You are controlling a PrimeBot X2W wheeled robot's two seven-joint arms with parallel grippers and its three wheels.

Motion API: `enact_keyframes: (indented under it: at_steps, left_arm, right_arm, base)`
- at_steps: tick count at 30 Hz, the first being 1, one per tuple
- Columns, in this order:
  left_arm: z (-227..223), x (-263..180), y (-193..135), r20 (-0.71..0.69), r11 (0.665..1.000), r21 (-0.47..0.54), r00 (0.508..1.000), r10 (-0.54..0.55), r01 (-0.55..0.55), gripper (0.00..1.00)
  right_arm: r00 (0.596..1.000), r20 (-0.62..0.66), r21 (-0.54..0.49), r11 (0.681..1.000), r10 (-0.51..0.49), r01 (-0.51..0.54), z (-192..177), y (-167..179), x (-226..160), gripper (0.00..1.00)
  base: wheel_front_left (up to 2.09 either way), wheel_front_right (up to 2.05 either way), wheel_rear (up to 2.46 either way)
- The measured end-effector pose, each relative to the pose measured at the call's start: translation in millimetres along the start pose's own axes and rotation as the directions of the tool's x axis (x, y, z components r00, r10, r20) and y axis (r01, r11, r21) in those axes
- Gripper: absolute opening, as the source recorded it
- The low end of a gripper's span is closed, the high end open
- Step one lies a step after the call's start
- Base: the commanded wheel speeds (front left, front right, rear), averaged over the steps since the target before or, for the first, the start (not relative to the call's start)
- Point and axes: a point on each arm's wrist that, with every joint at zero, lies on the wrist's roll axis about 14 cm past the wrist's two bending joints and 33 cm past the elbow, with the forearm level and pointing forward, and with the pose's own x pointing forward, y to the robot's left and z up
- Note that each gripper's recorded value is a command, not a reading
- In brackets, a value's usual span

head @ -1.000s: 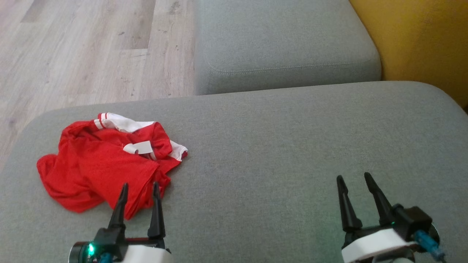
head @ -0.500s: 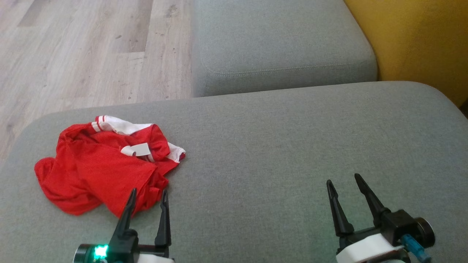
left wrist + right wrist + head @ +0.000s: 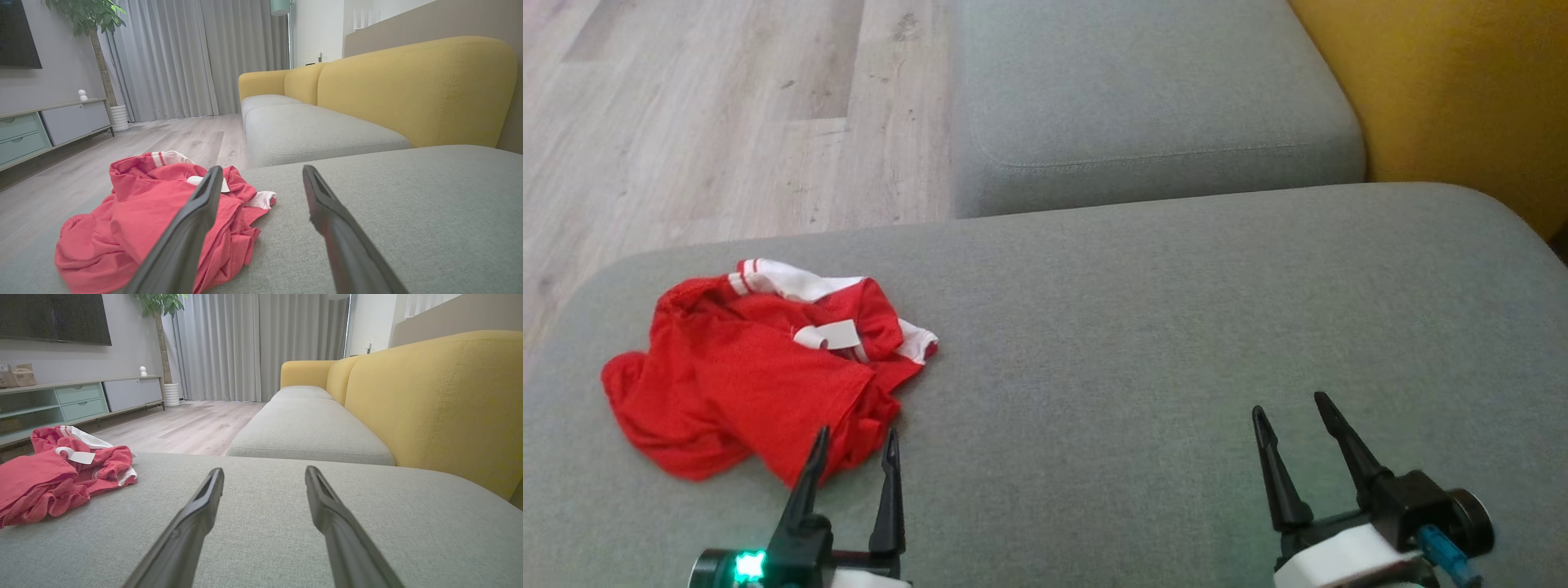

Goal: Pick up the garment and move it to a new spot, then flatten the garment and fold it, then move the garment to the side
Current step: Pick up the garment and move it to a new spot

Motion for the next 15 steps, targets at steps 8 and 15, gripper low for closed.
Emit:
enact_keyframes:
  at_steps: [8, 15]
  left_arm:
    - [-2.4, -13.9, 26.3, -0.005, 0.995, -0.013, 0.996, 0.094, -0.094, 1.0]
    - [-9.2, -39.5, 62.0, -0.025, 0.975, -0.027, 0.975, 0.222, -0.223, 1.0]
  right_arm:
    - [0.995, -0.018, -0.003, 0.995, 0.099, -0.099, -4.5, 27.2, 14.8, 1.0]
    - [0.972, -0.046, -0.004, 0.973, 0.23, -0.23, -12.0, 65.1, 28.1, 1.0]
  base:
    - [0.0, 0.0, 0.0]
    - [0.0, 0.0, 0.0]
